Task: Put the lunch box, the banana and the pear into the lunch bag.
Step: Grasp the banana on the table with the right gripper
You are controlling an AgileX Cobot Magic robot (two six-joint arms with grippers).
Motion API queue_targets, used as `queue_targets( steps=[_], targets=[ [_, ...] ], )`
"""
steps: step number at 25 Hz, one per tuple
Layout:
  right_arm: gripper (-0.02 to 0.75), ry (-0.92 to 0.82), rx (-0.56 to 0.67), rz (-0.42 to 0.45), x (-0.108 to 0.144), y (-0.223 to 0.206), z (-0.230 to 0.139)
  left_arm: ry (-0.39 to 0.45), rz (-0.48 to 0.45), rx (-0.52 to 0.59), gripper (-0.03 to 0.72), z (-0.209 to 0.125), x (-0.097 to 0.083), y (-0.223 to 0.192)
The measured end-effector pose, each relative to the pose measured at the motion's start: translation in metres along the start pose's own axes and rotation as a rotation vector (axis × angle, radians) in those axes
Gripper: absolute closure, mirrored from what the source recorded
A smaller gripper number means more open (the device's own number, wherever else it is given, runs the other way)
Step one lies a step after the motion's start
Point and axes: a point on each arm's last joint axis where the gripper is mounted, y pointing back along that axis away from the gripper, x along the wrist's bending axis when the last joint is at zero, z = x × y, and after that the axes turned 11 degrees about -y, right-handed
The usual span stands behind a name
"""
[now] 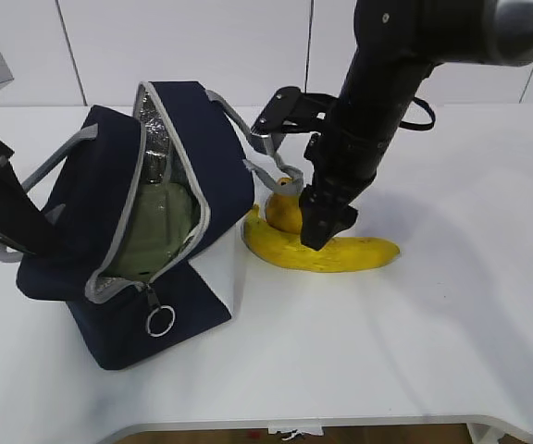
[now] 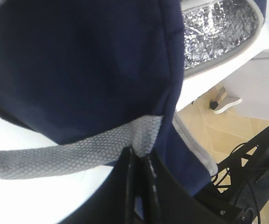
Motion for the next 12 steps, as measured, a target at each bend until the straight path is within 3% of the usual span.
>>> queue_targets(
  steps=[12],
  targets=[
    [0.176,-0.062,0.060,0.013,-0.009,-0.035,-0.004,-0.002,0.003,0.003,0.694,0.000,0.000,0.000]
  ],
)
